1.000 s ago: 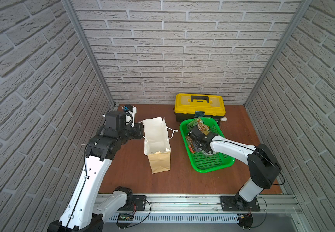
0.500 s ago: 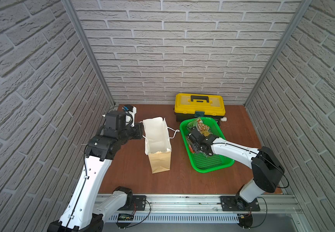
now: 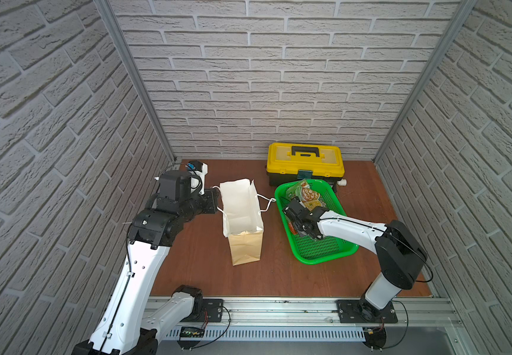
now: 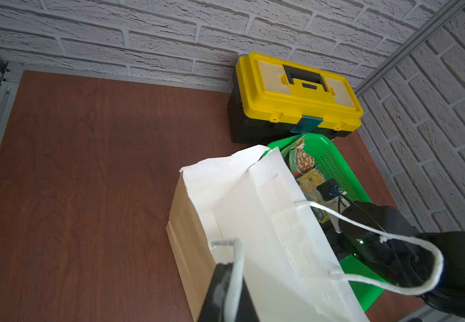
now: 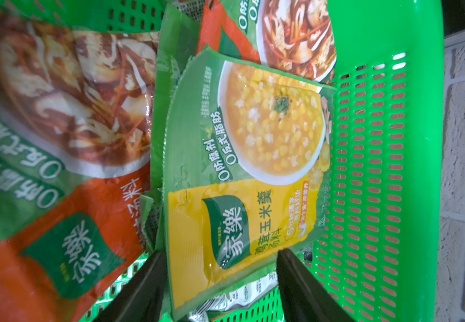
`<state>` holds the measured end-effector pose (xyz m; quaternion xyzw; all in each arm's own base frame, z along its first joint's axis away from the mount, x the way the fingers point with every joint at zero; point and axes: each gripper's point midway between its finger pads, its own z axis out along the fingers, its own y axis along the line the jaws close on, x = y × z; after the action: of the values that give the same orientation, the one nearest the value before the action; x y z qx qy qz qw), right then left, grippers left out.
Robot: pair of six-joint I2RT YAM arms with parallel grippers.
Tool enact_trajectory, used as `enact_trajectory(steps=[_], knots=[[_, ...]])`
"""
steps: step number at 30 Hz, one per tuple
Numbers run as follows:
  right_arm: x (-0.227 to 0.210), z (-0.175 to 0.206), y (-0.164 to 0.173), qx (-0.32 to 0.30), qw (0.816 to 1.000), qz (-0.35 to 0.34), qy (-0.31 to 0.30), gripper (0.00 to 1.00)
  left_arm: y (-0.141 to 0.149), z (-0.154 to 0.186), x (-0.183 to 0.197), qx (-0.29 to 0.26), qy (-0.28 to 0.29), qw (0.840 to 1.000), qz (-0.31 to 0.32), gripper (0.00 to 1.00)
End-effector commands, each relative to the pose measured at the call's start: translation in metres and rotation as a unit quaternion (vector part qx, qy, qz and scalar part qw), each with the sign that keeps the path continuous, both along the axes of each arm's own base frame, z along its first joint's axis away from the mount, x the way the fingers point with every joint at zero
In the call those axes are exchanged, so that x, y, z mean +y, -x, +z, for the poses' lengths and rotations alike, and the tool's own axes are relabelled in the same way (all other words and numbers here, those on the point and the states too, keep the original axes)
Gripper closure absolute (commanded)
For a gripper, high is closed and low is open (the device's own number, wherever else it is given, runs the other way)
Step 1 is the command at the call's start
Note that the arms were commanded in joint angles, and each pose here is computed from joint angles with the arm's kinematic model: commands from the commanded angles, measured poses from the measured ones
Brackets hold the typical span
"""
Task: Place the condiment packets inside the bag
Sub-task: Pick up the condiment packet from the storage box.
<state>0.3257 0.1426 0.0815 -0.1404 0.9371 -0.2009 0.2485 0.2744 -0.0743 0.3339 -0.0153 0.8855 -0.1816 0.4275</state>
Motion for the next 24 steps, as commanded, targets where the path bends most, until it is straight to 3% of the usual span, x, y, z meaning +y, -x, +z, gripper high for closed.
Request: enact_trajectory(steps=[1, 17, 24], knots=[[-0.001, 0.013, 0.002, -0.015, 1.000, 0.008, -0.004, 0.31, 0.000, 0.004, 0.002, -0.012, -0.001, 1.000, 0.001, 0.94], [0.012, -0.005, 0.006, 0.006, 0.999, 0.039, 0.013, 0.28, -0.001, 0.002, 0.001, -0.009, 0.000, 1.000, 0.000, 0.94], [-0.006, 0.001, -0.001, -0.005, 0.998, 0.002, 0.068, 0.34, -0.001, 0.002, 0.001, -0.011, -0.001, 1.000, 0.000, 0.94]])
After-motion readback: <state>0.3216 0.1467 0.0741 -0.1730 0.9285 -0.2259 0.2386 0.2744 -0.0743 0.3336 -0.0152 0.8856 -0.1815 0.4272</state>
